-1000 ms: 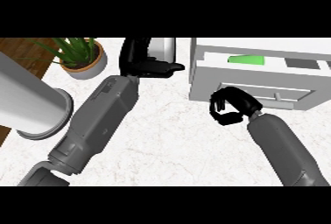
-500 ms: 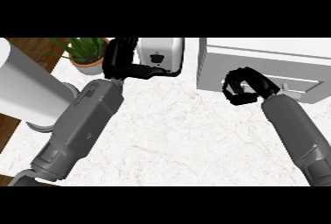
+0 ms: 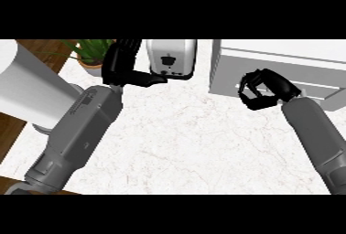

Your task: Pick up the cup, place it into the drawer and close the drawer

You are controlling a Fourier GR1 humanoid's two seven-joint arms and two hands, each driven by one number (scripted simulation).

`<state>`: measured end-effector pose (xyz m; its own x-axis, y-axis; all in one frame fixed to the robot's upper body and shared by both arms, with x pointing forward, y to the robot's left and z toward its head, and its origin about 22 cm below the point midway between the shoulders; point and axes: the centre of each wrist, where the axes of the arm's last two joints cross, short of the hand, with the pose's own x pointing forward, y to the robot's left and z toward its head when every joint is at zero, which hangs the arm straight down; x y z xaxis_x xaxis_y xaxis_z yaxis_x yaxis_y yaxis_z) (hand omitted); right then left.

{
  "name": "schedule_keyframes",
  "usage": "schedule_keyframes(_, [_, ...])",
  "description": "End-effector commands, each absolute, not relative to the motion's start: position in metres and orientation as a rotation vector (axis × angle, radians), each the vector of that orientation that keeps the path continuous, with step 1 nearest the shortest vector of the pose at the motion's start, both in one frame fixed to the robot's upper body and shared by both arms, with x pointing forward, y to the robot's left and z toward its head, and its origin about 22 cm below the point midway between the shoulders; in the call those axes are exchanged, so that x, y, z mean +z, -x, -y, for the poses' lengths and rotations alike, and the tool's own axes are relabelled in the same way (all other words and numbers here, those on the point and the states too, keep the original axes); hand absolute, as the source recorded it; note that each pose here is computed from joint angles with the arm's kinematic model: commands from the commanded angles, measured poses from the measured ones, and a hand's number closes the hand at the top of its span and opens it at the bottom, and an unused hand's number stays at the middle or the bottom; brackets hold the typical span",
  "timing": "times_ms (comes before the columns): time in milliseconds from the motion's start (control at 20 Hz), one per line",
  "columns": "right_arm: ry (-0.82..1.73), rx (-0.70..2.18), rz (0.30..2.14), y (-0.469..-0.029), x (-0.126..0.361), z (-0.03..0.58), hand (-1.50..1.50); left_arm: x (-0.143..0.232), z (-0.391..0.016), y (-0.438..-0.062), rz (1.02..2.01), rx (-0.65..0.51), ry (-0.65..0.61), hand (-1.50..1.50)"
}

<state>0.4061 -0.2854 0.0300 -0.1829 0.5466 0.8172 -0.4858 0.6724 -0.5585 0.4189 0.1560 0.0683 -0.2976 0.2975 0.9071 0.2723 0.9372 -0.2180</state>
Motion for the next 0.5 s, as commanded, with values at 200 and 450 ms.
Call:
schedule_keyframes(200, [0.294, 0.802, 1.634, -0.437, 0.128, 0.32, 1.5, 0.061, -0.162, -0.414, 1.877, 0.012, 0.455, -1.5])
schedule_keyframes(450, [0.267, 0.783, 1.632, -0.434, 0.127, 0.326, 1.5, 0.058, -0.169, -0.412, 1.882, 0.026, 0.461, -1.5])
